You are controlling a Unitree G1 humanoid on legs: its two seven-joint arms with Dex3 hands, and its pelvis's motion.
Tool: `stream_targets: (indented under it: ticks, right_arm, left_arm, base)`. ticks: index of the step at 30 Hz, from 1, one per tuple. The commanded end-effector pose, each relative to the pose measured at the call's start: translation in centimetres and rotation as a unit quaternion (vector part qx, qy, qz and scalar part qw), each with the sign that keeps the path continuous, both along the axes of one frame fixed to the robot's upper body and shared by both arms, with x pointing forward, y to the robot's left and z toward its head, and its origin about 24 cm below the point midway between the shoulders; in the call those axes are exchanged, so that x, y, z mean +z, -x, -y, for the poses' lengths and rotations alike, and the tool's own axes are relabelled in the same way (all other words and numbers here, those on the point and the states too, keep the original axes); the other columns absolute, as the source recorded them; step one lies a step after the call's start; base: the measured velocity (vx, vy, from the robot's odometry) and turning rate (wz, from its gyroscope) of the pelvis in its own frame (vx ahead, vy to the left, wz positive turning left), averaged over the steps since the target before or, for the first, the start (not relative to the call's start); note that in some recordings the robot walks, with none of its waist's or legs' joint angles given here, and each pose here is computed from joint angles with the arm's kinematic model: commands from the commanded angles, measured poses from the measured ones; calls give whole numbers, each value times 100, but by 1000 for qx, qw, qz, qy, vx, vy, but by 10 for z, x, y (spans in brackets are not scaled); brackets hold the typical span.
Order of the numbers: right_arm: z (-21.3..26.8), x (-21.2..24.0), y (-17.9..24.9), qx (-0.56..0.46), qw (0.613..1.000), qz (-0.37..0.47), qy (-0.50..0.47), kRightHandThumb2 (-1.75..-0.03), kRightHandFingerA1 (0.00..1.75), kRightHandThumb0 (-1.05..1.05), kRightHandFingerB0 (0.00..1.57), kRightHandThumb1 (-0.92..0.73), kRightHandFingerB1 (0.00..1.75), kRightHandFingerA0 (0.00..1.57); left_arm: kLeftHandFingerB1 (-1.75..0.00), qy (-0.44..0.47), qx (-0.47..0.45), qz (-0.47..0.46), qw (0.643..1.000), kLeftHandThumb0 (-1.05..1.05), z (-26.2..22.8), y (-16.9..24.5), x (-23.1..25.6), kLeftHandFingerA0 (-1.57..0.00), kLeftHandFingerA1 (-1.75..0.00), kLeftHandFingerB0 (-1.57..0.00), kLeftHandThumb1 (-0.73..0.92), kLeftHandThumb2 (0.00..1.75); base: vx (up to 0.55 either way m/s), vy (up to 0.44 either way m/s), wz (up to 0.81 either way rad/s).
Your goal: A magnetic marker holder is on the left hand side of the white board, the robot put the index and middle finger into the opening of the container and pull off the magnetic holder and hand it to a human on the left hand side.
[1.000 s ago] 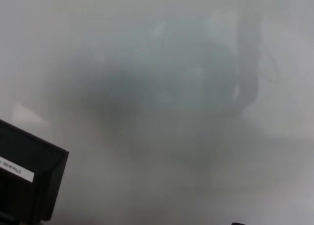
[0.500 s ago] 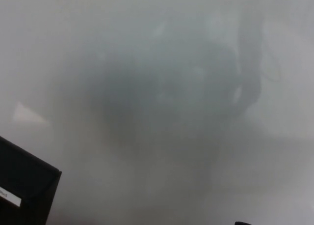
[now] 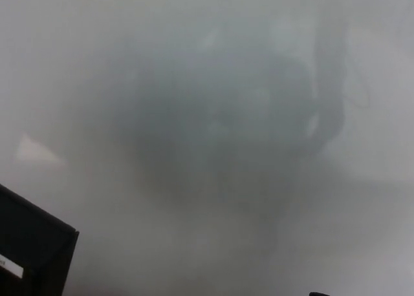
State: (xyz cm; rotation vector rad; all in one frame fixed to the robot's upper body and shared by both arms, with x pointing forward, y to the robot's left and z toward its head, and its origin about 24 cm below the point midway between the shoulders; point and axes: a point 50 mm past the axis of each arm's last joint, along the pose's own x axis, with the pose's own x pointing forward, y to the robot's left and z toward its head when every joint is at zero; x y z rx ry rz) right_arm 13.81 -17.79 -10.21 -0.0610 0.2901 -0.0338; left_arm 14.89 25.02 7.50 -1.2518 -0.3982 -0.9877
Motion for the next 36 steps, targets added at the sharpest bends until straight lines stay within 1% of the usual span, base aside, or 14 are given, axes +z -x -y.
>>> stream_targets:
  ticks: [1, 4, 5, 10, 11, 14, 15, 20, 21, 26, 27, 30, 31, 36]
  right_arm:
    - [5, 0, 2, -6, 1000, -2, 11, -61, 50, -40, 67, -69, 46, 89]
    - [5, 0, 2, -5, 1000, -2, 12, -61, 50, -40, 67, -70, 46, 88]
    - [5, 0, 1, -5, 1000, -1, 11, -61, 51, -39, 68, -70, 46, 88]
    - [4, 0, 1, -6, 1000, -1, 6, -61, 52, -38, 67, -69, 47, 87]
    - [4, 0, 1, -5, 1000, 0, 7, -61, 51, -38, 68, -70, 47, 87]
    - [4, 0, 1, -4, 1000, 1, 8, -61, 51, -38, 68, -70, 47, 87]
    - [4, 1, -2, -2, 1000, 5, 7, -61, 51, -38, 67, -70, 46, 86]
    - [4, 2, -4, 1, 1000, 9, 18, -63, 54, -40, 64, -66, 47, 86]
    - [3, 2, -3, 1, 1000, 8, 17, -61, 51, -38, 67, -70, 47, 87]
    - [4, 3, -3, 3, 1000, 11, 16, -61, 51, -38, 67, -70, 46, 86]
    - [4, 3, -2, 4, 1000, 10, 16, -61, 51, -39, 66, -70, 46, 86]
    - [4, 3, -1, 5, 1000, 7, 15, -61, 51, -39, 66, -70, 46, 86]
    - [2, 2, 1, 5, 1000, 1, 11, -61, 49, -37, 65, -71, 45, 85]
    - [0, 0, 5, 9, 1000, -10, -4, -61, 49, -38, 64, -71, 45, 85]
  left_arm:
    - [-41, -7, 8, 22, 1000, -87, -2, -1, 2, -45, -51, -13, 45, 99]
    - [-48, -7, 4, 11, 1000, -101, -1, -3, 1, -45, -43, -35, 50, 94]
    - [-40, -5, 0, 9, 1000, -101, -1, -4, 0, -47, -34, -39, 62, 60]
    - [-40, -4, 0, 5, 1000, -99, 1, -4, -1, -47, -35, -38, 62, 60]
    - [-47, -4, 1, 6, 1000, -102, 1, -4, -1, -42, -41, -36, 50, 92]
    - [-47, -3, 3, 7, 1000, -102, 1, -4, -1, -42, -41, -36, 50, 92]
    - [-43, -8, 11, 7, 1000, -102, 1, -6, -1, -44, -38, -36, 53, 69]
    - [-49, -14, 11, 9, 1000, -96, 2, -8, -3, -38, -43, -31, 50, 90]
    - [-40, -15, 9, 6, 1000, -96, 1, -9, -4, -42, -35, -35, 62, 60]
    - [-40, -23, -5, -7, 1000, -96, 3, -14, -11, -42, -36, -36, 57, 59]
    - [-45, -30, -2, -28, 999, -84, 3, -14, -16, -34, -45, -24, 42, 83]
    - [-45, -38, 1, -54, 998, -84, 4, -14, -24, -34, -45, -24, 42, 83]
    - [-37, -75, 10, -93, 993, -74, 1, -13, -34, -43, -38, -33, 52, 57]
    - [-34, -228, 67, -203, 950, -65, -8, -9, -64, -45, -36, -35, 52, 56]
  base:
    - [0, 0, 0]
    - [0, 0, 0]
    - [0, 0, 0]
    - [0, 0, 0]
    - [0, 0, 0]
    - [0, 0, 0]
    - [0, 0, 0]
    - [0, 0, 0]
    - [0, 0, 0]
    - [0, 0, 0]
    - [0, 0, 0]
    - [0, 0, 0]
    - [0, 0, 0]
    - [0, 0, 0]
